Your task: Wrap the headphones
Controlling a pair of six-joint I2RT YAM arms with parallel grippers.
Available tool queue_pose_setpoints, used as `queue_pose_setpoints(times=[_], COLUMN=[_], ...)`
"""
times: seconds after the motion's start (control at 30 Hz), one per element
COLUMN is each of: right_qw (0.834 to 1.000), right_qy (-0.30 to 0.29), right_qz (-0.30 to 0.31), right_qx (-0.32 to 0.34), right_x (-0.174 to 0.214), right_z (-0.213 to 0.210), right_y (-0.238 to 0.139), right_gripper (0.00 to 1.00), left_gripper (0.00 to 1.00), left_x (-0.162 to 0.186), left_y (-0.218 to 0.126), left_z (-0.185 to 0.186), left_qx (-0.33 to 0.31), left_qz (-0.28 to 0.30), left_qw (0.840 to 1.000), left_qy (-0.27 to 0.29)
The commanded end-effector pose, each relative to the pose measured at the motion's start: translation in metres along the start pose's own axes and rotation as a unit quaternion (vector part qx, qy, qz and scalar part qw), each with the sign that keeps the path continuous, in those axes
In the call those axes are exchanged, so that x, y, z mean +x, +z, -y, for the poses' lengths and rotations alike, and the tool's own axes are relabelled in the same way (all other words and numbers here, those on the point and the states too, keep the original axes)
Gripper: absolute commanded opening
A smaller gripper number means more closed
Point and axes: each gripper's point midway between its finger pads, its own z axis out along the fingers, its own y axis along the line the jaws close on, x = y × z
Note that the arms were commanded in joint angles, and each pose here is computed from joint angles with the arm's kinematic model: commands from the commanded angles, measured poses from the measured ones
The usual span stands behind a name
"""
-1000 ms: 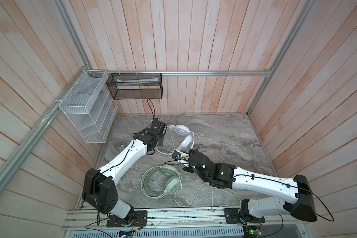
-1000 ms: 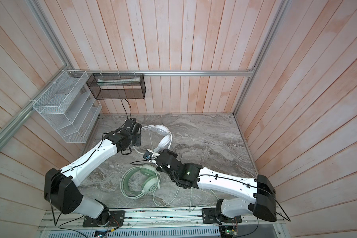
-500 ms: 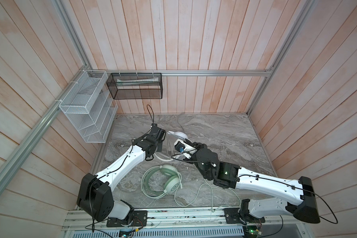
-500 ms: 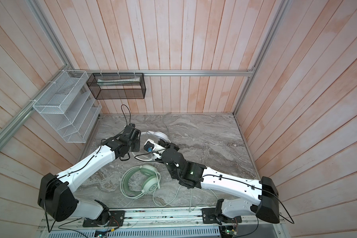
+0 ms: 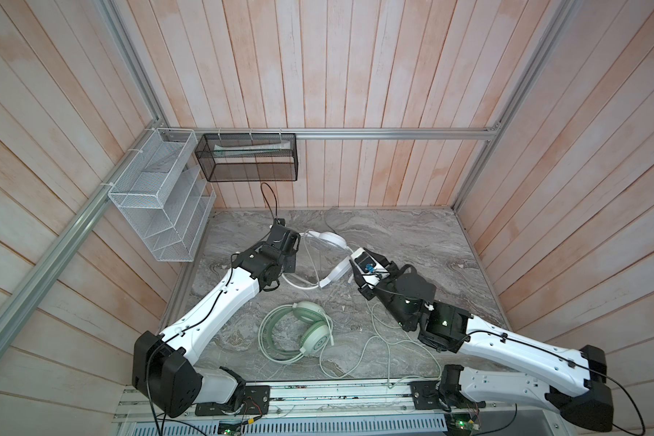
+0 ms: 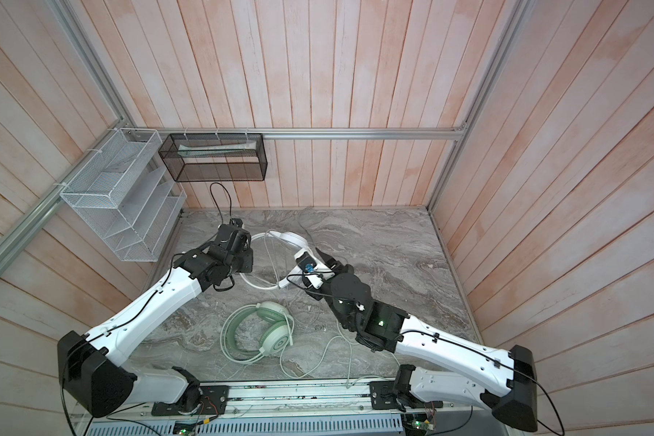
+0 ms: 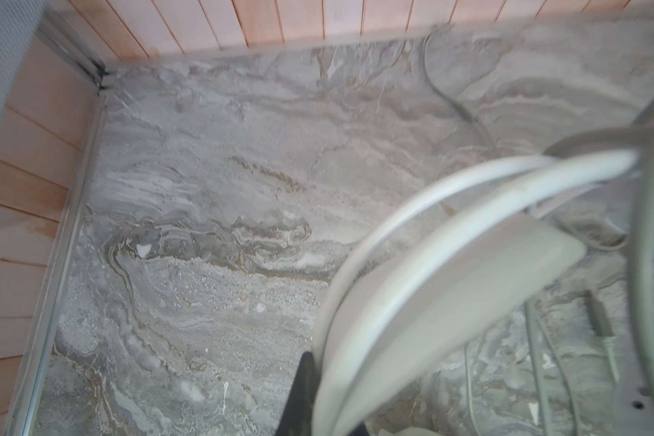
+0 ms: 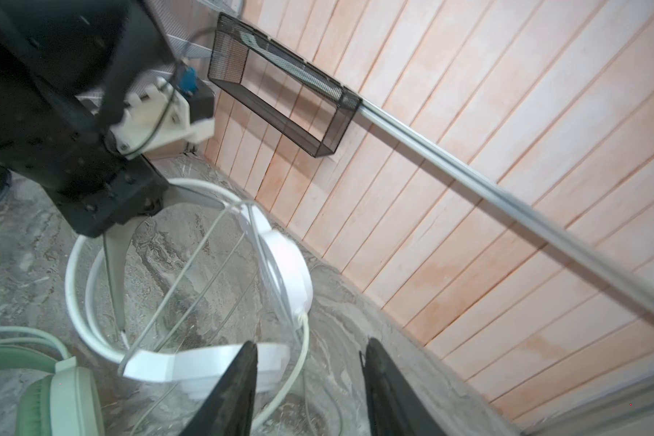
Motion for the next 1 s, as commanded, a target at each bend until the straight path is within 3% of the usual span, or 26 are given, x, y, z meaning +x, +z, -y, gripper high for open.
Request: queue_pose_setpoints(times=[0.0, 0.23, 0.4, 0.63, 0.83, 0.97], right_qw=[0.995, 0.972, 0.964, 0.961, 0.954, 0.959], right_qy=[0.098, 0.212, 0.225, 0.23, 0.233, 0.226], right_qz=[0.027, 0.102, 0.134, 0.154, 0.166, 0.149], right_qx=[-0.01, -0.029, -0.053, -0.017, -0.084, -0.089], right_x=[0.007, 0.033, 0.051, 0.063, 0.062, 0.076], right_z=[0.009, 0.008, -0.006, 0.009, -0.012, -0.022], right_y=[-0.006, -0.025, -0.02, 0.001, 0.016, 0.03], right_gripper=[0.57, 0.65, 0.68, 0.7, 0.71, 0.72], left_gripper=[0.0, 0.0, 0.0, 0.0, 0.0, 0.0], left_x=[-0.07, -0.131, -0.159, -0.172, -0.177, -0.179], left_y=[-0.066, -0.153, -0.205, -0.229, -0.243, -0.252], left_z=[0.006, 0.021, 0.044, 0.064, 0.067, 0.064], left_qx=[0.056, 0.083, 0.094, 0.101, 0.12, 0.125], left_qz=[0.102, 0.177, 0.216, 0.24, 0.254, 0.263], left_qw=[0.992, 0.98, 0.972, 0.965, 0.96, 0.956], left_qy=[-0.045, -0.027, 0.004, 0.025, 0.02, 0.013])
